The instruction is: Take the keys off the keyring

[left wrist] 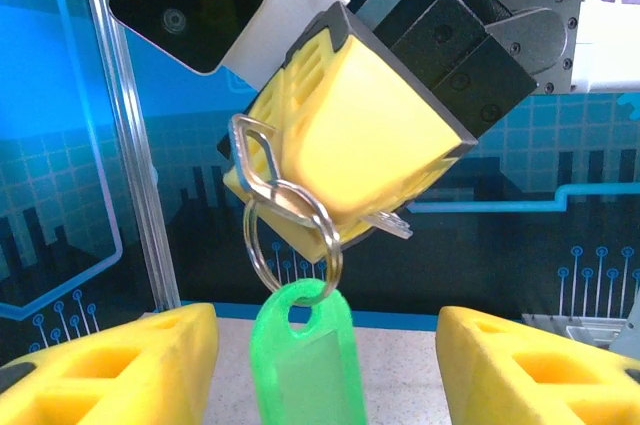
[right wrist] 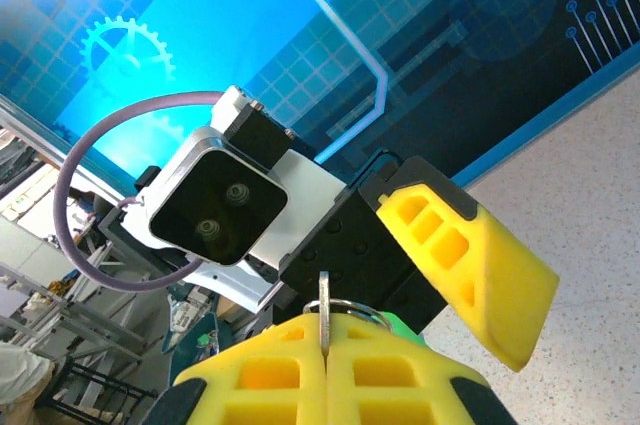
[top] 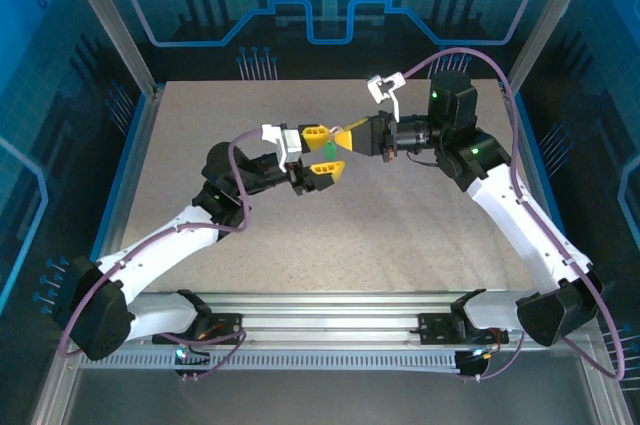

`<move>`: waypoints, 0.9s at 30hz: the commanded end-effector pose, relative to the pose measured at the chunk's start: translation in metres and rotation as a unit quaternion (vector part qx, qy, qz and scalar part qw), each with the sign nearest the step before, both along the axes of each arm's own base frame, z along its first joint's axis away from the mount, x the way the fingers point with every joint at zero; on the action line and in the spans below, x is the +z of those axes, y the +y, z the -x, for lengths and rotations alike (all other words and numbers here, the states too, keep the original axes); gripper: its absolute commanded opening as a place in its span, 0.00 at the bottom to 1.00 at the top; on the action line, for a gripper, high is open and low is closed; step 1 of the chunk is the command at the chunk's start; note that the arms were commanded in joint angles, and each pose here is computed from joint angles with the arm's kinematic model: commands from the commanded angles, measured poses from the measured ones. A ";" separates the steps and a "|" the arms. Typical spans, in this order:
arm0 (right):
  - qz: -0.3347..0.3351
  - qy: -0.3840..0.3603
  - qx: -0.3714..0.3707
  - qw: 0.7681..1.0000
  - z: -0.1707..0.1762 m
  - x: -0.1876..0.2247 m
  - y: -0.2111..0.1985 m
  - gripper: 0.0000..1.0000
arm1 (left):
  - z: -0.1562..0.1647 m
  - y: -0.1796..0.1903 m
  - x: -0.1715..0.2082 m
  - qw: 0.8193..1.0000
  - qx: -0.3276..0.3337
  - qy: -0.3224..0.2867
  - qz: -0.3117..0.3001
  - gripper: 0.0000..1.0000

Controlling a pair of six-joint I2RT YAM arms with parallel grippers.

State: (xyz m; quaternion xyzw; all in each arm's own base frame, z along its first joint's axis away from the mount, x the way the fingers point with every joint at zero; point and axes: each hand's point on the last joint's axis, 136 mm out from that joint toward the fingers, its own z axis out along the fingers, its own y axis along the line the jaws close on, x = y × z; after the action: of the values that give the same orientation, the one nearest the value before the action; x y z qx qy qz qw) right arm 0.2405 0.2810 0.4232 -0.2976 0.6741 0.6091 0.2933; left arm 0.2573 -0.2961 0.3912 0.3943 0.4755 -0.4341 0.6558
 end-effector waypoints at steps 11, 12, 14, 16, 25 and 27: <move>-0.024 0.001 0.029 0.999 0.010 0.009 -0.002 0.00 | 0.004 0.007 0.035 0.999 -0.007 -0.045 0.024 0.53; -0.025 0.001 0.031 0.999 0.010 0.009 -0.002 0.00 | 0.004 0.007 0.036 0.999 -0.007 -0.047 0.024 0.52; -0.027 0.002 0.033 0.999 0.010 0.010 -0.002 0.00 | 0.003 0.007 0.037 0.999 -0.008 -0.048 0.024 0.51; -0.029 0.002 0.035 0.999 0.011 0.010 -0.002 0.00 | 0.002 0.006 0.037 0.999 -0.007 -0.048 0.023 0.50; -0.034 0.007 0.041 0.999 0.011 0.012 -0.001 0.00 | -0.002 0.004 0.041 0.998 -0.004 -0.052 0.025 0.43; -0.034 0.009 0.040 0.999 0.010 0.011 -0.001 0.00 | -0.002 0.005 0.043 0.998 -0.002 -0.055 0.025 0.42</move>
State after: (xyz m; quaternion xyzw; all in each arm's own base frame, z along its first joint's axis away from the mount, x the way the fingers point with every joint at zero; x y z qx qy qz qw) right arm 0.2334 0.2834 0.4293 -0.3013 0.6529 0.6400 0.2708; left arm 0.2619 -0.2936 0.4142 0.3963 0.4550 -0.4302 0.6715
